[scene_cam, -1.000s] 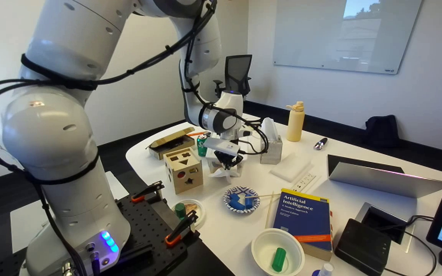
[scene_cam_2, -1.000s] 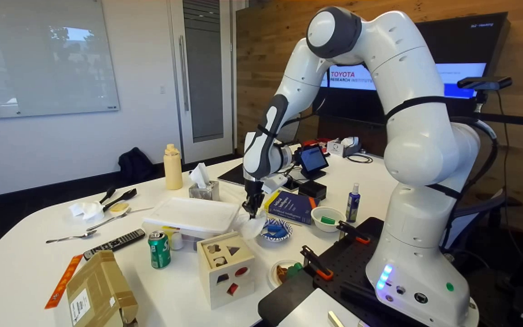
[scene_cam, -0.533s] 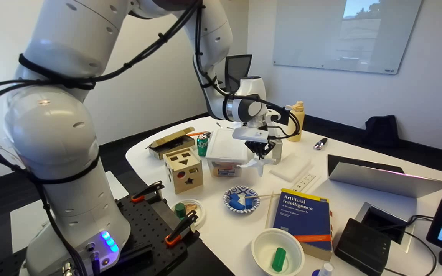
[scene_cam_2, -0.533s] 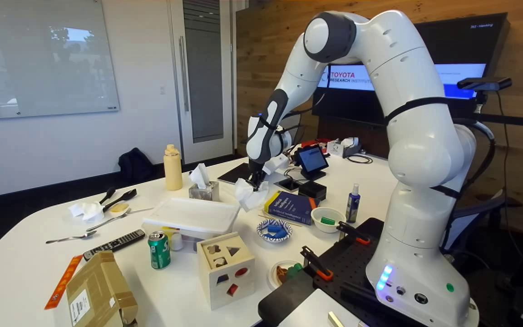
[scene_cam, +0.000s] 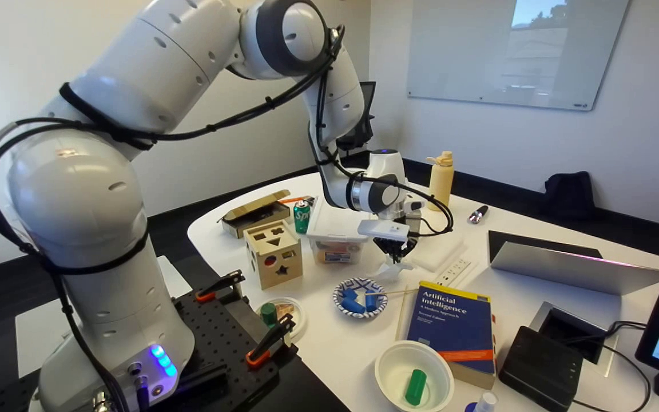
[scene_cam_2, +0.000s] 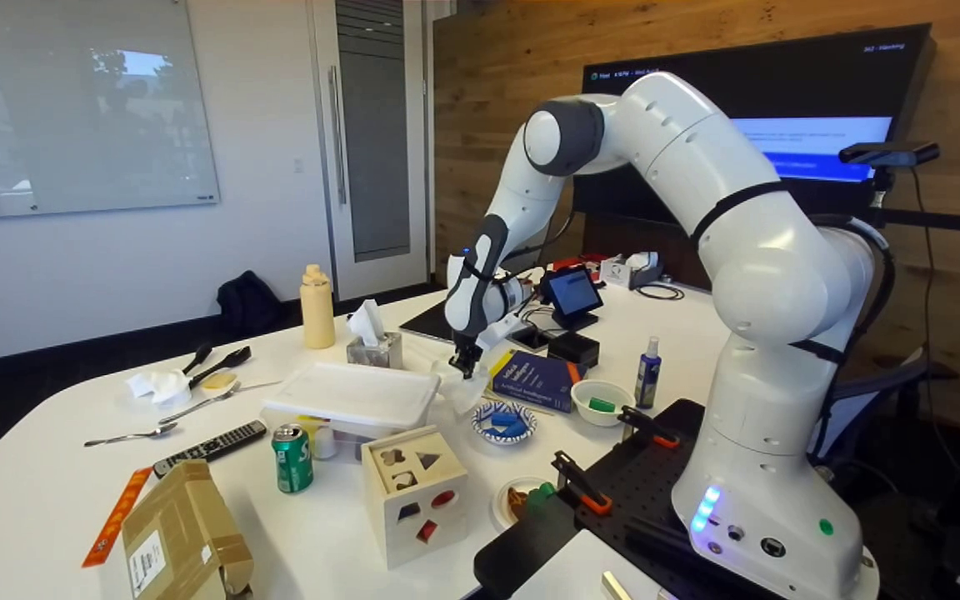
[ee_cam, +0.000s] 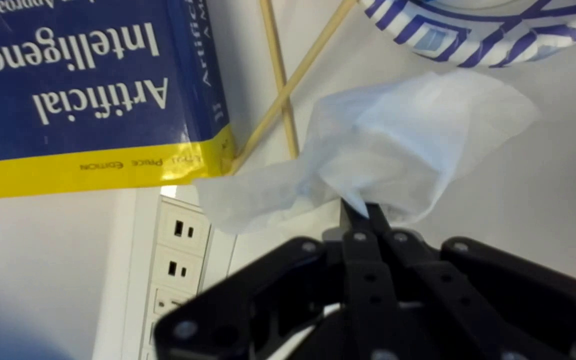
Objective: Pick up the wipe and clean the part of the table near the box
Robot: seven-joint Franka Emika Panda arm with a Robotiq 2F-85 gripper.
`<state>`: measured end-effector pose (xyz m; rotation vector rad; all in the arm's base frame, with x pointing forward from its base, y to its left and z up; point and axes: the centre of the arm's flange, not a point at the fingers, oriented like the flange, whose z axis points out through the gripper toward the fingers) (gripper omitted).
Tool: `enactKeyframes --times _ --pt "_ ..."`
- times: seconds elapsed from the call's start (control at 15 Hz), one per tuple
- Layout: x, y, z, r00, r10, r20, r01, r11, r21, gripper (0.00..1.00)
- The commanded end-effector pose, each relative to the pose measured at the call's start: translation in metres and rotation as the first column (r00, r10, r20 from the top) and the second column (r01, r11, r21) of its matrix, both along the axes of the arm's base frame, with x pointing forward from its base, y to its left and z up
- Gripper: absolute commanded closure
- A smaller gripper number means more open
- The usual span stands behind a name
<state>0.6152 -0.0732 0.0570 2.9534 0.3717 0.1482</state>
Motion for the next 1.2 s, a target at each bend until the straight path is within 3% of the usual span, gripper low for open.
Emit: enactKeyframes --times 0.0,0.13,0.2,0.27,0.47,1.0,1.13 --pt "0.024 -0.002 -0.022 0.999 -0.001 0.033 0.000 1.000 0.005 1.00" --pt "0.028 -0.002 -0.026 0.998 0.004 0.057 -0.005 1.000 0.013 1.00" --pt "0.029 -0.002 -0.026 0.998 0.006 0.064 -0.007 1.000 0.020 0.93" --pt "0.028 -0.001 -0.025 0.998 0.008 0.068 -0.010 0.999 0.030 0.73" --pt "0.023 0.004 -0.019 0.998 0.003 0.060 -0.007 0.998 0.063 0.62" --pt "0.016 0.011 0.018 0.997 -0.019 0.072 0.014 0.997 0.074 0.01" --pt "0.013 0.016 0.037 0.998 -0.019 0.059 0.014 0.997 0.081 0.00"
